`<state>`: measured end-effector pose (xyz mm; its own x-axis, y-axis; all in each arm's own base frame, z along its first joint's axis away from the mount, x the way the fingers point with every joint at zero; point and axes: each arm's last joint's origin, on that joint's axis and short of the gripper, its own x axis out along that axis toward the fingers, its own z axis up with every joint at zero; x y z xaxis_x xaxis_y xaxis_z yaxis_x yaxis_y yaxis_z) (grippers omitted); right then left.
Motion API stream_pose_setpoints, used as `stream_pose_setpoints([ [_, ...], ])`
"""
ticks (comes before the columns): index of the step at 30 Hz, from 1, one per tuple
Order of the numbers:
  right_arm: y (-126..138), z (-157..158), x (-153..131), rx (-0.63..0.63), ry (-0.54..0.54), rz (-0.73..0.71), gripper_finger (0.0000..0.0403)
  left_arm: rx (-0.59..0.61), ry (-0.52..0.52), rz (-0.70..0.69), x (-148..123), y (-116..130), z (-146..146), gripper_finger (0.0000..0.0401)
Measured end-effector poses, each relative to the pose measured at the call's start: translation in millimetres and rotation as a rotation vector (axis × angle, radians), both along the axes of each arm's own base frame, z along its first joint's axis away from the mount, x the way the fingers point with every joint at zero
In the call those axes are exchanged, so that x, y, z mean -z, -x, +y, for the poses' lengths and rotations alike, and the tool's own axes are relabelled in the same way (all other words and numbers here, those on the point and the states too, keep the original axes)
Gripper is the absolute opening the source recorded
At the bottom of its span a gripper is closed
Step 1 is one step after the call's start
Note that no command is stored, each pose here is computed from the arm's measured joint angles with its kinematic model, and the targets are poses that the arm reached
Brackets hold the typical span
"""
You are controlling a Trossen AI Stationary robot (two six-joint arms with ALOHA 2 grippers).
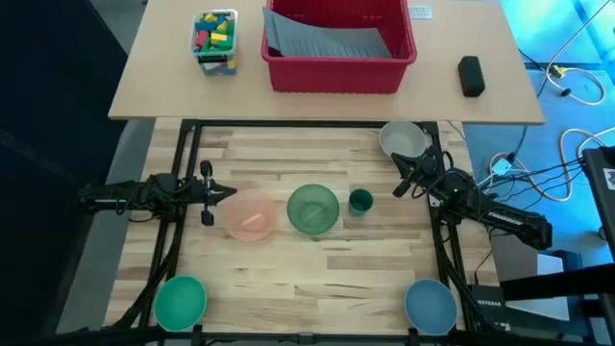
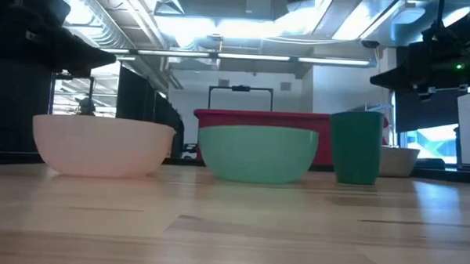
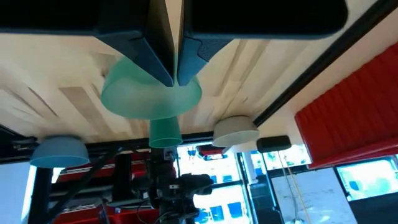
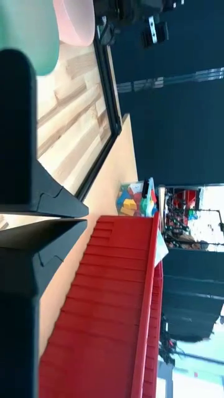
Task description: Nest bowls inside each other
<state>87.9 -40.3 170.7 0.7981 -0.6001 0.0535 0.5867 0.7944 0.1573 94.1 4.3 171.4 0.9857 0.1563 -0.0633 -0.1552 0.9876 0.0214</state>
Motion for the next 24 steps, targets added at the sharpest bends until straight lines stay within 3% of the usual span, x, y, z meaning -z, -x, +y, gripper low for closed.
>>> stream_pose_setpoints([
  [12, -0.7, 1.0, 0.0, -0.071, -0.449, -0.323, 0.0001, -0.032, 0.366, -0.069, -0.6, -0.1, 0.8, 0.0000],
  [13, -0.8, 1.1, 0.0, -0.077, -0.487, -0.349, 0.0001, -0.036, 0.419, -0.080, -0.8, -0.1, 0.9, 0.0000],
  [15, -1.2, 1.7, 0.1, -0.107, -0.588, -0.409, 0.0001, -0.046, 0.722, -0.140, -1.4, -0.3, 0.5, 0.0000],
  [17, -1.3, 1.9, 0.6, -0.114, -0.633, -0.432, 0.0001, -0.057, 0.949, -0.178, -1.6, -0.3, 0.6, 0.0000],
  [20, -1.0, 1.5, -0.5, -0.103, -0.631, -0.450, 0.0001, -0.070, 1.080, -0.193, -0.9, -0.3, 0.8, 0.0000],
  [24, -2.3, 4.2, -3.6, -0.217, -0.659, -0.457, 0.0001, -0.074, 1.178, -0.209, -1.0, -0.2, 0.8, 0.0000],
])
